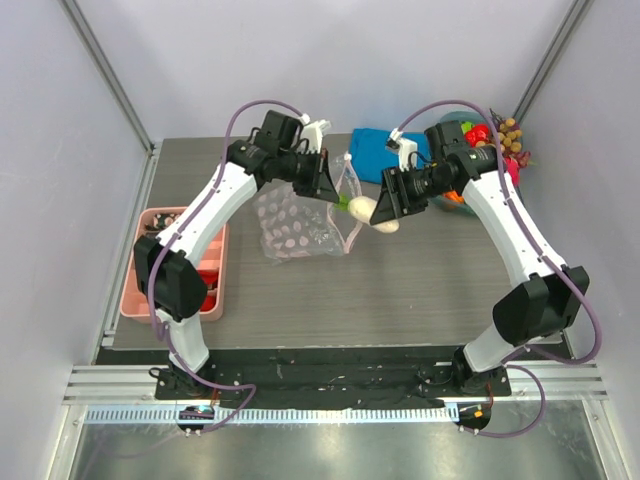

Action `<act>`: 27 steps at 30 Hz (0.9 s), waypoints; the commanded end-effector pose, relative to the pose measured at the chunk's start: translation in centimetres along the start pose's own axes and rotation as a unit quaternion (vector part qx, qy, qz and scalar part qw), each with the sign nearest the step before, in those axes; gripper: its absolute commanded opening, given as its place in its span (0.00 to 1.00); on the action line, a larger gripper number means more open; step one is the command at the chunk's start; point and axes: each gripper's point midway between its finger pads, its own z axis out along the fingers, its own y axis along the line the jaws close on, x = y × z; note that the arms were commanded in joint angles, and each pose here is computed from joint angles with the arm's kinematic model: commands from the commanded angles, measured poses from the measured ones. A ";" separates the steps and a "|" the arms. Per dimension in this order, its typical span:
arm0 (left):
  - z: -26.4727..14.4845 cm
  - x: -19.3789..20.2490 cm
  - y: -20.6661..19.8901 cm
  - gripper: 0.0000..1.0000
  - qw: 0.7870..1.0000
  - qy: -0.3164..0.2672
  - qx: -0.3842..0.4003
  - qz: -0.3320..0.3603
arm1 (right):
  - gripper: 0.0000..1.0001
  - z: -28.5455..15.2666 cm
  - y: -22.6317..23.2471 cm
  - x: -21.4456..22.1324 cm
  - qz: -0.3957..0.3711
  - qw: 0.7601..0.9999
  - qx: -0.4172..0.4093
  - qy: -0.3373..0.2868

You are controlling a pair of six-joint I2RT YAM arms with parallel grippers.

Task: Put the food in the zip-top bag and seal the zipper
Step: Place the fake vegetable in the zipper food storage bag.

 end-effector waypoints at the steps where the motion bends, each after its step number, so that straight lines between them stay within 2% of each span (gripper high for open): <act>1: -0.6 -0.6 -3.1 0.00 0.999 -0.009 0.046 0.009 | 0.01 -0.7 1.5 -4.6 0.021 0.997 -0.018 -0.073; 7: -0.6 -0.7 -5.6 0.00 0.993 0.008 0.114 -0.021 | 0.01 0.9 3.6 -5.6 0.078 0.989 -0.056 -0.114; 10: -0.7 -0.2 -6.8 0.00 0.987 0.021 0.153 -0.044 | 0.01 1.8 3.2 -6.2 0.110 0.983 -0.031 -0.144; 13: -1.7 -1.2 -8.8 0.00 0.978 -0.004 0.201 -0.046 | 0.01 2.5 2.8 -5.4 0.145 0.977 -0.021 -0.153; 14: -2.1 -1.9 -9.5 0.00 0.975 -0.028 0.219 -0.029 | 0.01 2.5 2.9 -5.5 0.144 0.976 -0.023 -0.161; 16: -2.4 -2.2 -10.1 0.00 0.971 -0.037 0.233 -0.043 | 0.01 2.6 3.2 -5.1 0.157 0.973 -0.033 -0.168; 18: -2.5 -2.5 -10.4 0.00 0.967 -0.047 0.247 -0.041 | 0.01 1.8 4.7 -5.9 0.136 0.970 -0.055 -0.194; 19: -2.4 -2.6 -10.4 0.00 0.966 -0.049 0.249 -0.043 | 0.06 1.8 4.9 -5.9 0.121 0.971 -0.053 -0.199; 20: -2.3 -2.6 -10.3 0.00 0.966 -0.049 0.251 -0.047 | 0.14 1.8 5.2 -5.6 0.107 0.973 -0.053 -0.195; 21: -2.5 -2.9 -10.5 0.00 0.964 -0.057 0.257 -0.044 | 0.42 1.9 5.5 -5.4 0.094 0.975 -0.052 -0.192; 22: -2.5 -2.9 -10.5 0.00 0.963 -0.060 0.259 -0.045 | 0.53 1.7 5.1 -5.2 0.078 0.978 -0.033 -0.190; 23: -2.6 -3.1 -10.3 0.00 0.963 -0.067 0.257 -0.048 | 0.76 1.5 4.9 -5.2 0.072 0.979 -0.023 -0.190; 27: -2.4 -3.8 -8.8 0.02 0.955 -0.094 0.266 -0.087 | 0.85 0.3 3.7 -4.8 0.026 0.984 0.029 -0.175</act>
